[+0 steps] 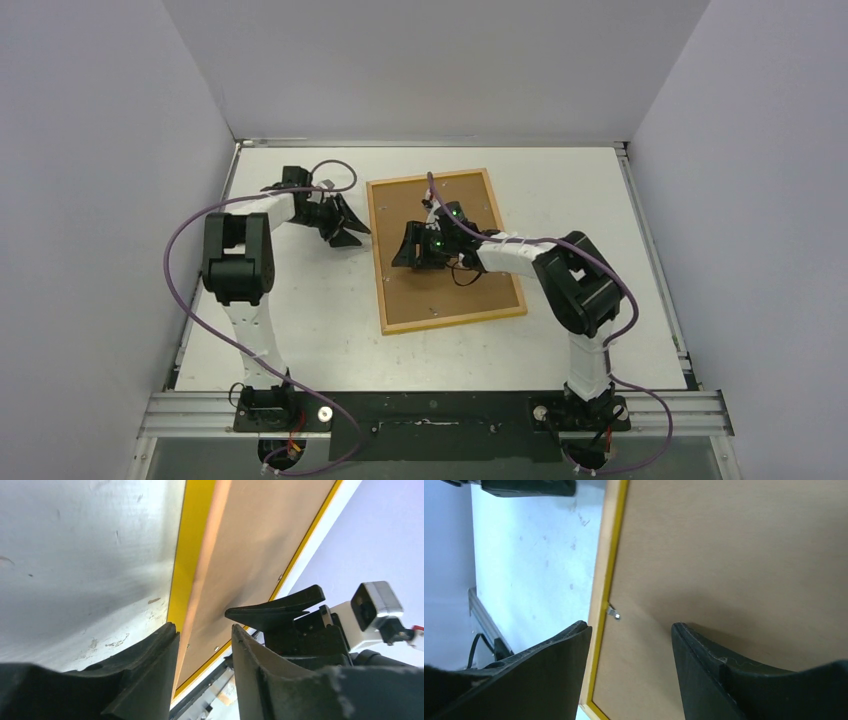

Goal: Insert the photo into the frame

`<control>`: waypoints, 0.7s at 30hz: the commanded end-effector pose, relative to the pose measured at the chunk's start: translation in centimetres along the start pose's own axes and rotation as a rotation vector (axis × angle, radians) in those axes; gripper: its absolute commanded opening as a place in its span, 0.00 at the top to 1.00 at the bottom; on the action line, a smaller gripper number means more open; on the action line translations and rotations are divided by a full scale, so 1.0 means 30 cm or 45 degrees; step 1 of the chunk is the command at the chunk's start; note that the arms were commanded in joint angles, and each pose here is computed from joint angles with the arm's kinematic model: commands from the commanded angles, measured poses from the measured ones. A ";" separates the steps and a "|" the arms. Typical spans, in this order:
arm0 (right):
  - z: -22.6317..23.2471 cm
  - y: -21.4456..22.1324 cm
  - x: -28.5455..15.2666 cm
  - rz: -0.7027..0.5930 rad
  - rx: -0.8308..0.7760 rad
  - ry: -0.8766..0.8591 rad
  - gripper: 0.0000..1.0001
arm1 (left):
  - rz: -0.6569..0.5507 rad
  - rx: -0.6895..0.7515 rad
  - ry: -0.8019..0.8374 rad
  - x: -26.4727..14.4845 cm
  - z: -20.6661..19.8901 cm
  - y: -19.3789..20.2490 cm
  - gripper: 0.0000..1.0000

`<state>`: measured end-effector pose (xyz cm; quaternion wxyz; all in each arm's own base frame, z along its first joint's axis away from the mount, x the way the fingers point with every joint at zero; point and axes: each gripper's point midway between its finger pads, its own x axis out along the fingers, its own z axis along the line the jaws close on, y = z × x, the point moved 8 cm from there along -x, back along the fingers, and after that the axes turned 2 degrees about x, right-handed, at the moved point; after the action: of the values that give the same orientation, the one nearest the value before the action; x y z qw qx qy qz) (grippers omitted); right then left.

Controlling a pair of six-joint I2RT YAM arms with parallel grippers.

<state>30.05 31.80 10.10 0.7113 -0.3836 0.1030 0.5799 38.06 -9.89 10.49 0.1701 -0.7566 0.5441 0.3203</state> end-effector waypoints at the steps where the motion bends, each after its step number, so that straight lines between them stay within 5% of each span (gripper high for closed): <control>1: 0.032 -0.103 -0.110 -0.241 -0.032 0.053 0.39 | -0.094 0.107 0.063 -0.053 -0.070 -0.072 0.56; 21: 0.004 -0.233 -0.205 -0.396 0.211 0.163 0.46 | -0.365 0.320 -0.038 -0.012 -0.103 -0.313 0.53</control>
<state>33.75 27.92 13.62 0.7933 -0.3705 0.1632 0.4546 44.35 -8.61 10.90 0.2513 -0.7798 0.4956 0.2882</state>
